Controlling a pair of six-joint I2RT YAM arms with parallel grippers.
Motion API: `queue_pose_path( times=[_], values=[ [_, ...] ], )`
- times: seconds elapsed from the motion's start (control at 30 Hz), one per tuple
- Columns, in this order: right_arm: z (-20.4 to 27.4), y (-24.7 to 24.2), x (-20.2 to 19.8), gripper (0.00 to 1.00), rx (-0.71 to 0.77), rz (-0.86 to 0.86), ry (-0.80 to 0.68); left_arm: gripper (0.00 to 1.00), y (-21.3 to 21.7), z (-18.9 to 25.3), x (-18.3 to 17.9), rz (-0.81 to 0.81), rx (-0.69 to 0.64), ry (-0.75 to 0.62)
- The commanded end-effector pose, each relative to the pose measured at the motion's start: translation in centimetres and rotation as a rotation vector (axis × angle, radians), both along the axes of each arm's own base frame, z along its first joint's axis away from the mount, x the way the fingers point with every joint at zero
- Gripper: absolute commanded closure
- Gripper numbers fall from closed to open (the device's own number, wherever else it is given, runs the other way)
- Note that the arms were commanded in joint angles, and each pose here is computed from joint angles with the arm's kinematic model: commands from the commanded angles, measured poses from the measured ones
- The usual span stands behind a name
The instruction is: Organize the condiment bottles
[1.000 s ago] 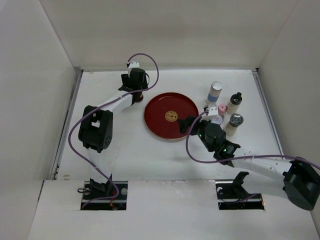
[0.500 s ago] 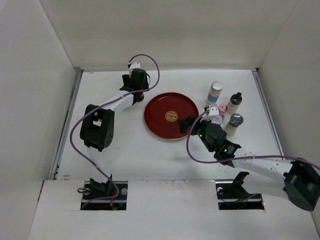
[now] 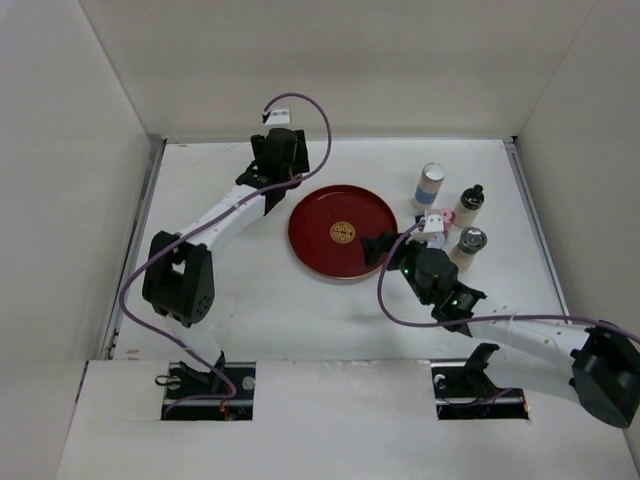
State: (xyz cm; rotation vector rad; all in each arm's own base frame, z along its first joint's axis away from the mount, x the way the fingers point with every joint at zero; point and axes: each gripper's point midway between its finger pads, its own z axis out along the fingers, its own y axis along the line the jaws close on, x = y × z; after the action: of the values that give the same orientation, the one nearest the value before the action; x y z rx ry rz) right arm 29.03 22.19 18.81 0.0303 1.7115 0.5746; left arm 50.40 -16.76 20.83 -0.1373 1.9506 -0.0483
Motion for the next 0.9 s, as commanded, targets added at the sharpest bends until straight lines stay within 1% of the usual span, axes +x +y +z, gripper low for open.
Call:
queue_pose_path(
  times=[0.0,0.07,0.13,0.17,0.23,0.27,0.33,0.37,0.43,0.47,0.6,0.73,0.87],
  values=[
    [2.2,-1.0,0.4,0.05,0.085,-0.039,-0.053,0.66,-2.0,10.0,-1.0,-0.039,-0.121,-0.262],
    [2.4,-2.1,0.6,0.06,0.103,-0.075,-0.06,0.66,-3.8,9.3,-1.9,-0.082,-0.127,-0.248],
    [2.4,-3.6,0.9,0.12,0.116,-0.13,-0.059,0.66,-5.6,8.4,-2.6,-0.118,-0.124,-0.229],
    [2.2,-4.5,1.2,0.18,0.123,-0.163,-0.054,0.66,-6.4,8.0,-2.9,-0.133,-0.123,-0.22],
    [1.9,-5.7,1.5,0.4,0.146,-0.2,-0.041,0.66,-7.9,6.9,-3.4,-0.16,-0.128,-0.207],
    [1.8,-6.0,1.5,0.49,0.156,-0.205,-0.033,0.66,-8.6,6.5,-3.6,-0.17,-0.129,-0.204],
    [1.7,-5.9,1.5,0.59,0.163,-0.192,-0.024,0.66,-9.5,5.4,-3.6,-0.182,-0.124,-0.192],
    [1.7,-5.8,1.6,0.61,0.162,-0.186,-0.022,0.66,-10.1,4.9,-3.5,-0.194,-0.125,-0.186],
    [1.8,-5.6,1.5,0.6,0.165,-0.18,-0.025,0.66,-10.9,4.0,-3.3,-0.209,-0.124,-0.179],
    [1.8,-5.6,1.5,0.59,0.166,-0.18,-0.026,0.66,-11.1,3.5,-3.1,-0.213,-0.123,-0.176],
    [1.9,-5.8,1.5,0.49,0.175,-0.182,-0.034,0.66,-11.7,1.7,-2.6,-0.22,-0.111,-0.155],
    [1.8,-5.7,1.5,0.41,0.17,-0.181,-0.031,0.66,-11.2,-0.3,-2.3,-0.2,-0.088,-0.132],
    [1.8,-5.8,1.6,0.32,0.169,-0.187,-0.032,0.59,-10.9,-1.6,-2.3,-0.191,-0.076,-0.125]
  ],
)
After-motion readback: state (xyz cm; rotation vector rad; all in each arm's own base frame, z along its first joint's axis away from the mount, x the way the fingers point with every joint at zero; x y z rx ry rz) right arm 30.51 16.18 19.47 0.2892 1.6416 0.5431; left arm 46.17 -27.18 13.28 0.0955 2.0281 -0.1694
